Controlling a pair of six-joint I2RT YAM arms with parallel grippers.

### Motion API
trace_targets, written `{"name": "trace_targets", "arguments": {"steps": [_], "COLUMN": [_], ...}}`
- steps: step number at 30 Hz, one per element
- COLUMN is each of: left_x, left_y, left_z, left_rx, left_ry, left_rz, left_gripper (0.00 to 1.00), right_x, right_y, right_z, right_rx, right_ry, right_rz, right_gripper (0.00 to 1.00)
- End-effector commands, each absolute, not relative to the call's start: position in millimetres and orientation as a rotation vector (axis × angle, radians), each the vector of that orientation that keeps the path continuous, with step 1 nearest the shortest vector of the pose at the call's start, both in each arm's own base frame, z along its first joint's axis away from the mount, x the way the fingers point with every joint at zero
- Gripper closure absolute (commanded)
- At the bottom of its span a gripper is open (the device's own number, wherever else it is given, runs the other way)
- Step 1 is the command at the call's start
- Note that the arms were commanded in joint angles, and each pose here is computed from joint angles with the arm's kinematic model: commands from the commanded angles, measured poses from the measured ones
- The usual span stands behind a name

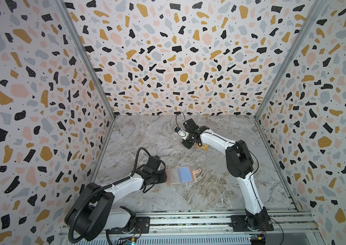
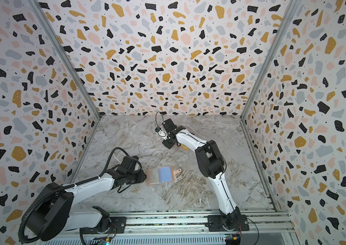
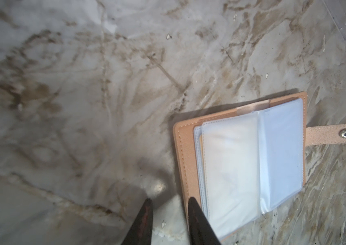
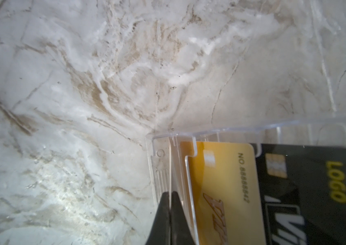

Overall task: Insert credit cards into a card holder
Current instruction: Pick up the credit card from the storage box, then insert the credit card into the card slot.

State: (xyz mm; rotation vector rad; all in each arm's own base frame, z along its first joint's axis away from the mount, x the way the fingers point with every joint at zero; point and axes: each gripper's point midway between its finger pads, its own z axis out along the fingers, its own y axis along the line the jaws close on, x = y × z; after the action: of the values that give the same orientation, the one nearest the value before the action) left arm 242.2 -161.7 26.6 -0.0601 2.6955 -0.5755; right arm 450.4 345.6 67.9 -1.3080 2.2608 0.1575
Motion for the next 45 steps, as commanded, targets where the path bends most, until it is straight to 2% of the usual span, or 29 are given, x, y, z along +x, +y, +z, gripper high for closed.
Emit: {"name": "trace_targets", "arguments": {"steps": [1,10,18,24,35,40,45], "left_x": [252.2,257.1,276.8,270.8,251.9,238.8,242.6], "left_y": [-158.3,-155.5,-153.8,-157.3,-180.3,-198.8,-203.2], "left_z": [44.6,53.4,96.2,97.8,91.2,78.1,74.1], "left_rx": [-0.08,-0.028,-0.06,-0.027,-0.039,0.024,0.05], "left_ry": [2.621,2.606,2.438,2.467,2.508,2.538,2.526], "left_rz": [-0.565,-0.517,-0.528,-0.55,-0.701,-0.71,-0.703], "left_gripper": [0.69,0.69,0.71,0.72,0.74,0.78,0.8], "right_x": [455.9,441.9,404.3,360.0,283.5,257.9,243.3], "right_y": [353.0,352.6,352.9,346.9,330.7,329.5,329.9], "right_z": [126.7,172.4,207.3,211.2,168.4,145.6,127.4], "right_rx": [-1.24,-1.094,-0.943,-0.794,-0.548,-0.399,-0.321], "right_ry": [2.173,2.159,2.137,2.13,2.151,2.192,2.243], "right_rz": [0.173,0.288,0.605,1.024,1.408,1.557,1.663], "right_gripper": [1.0,1.0,1.0,1.0,1.0,1.0,1.0]}}
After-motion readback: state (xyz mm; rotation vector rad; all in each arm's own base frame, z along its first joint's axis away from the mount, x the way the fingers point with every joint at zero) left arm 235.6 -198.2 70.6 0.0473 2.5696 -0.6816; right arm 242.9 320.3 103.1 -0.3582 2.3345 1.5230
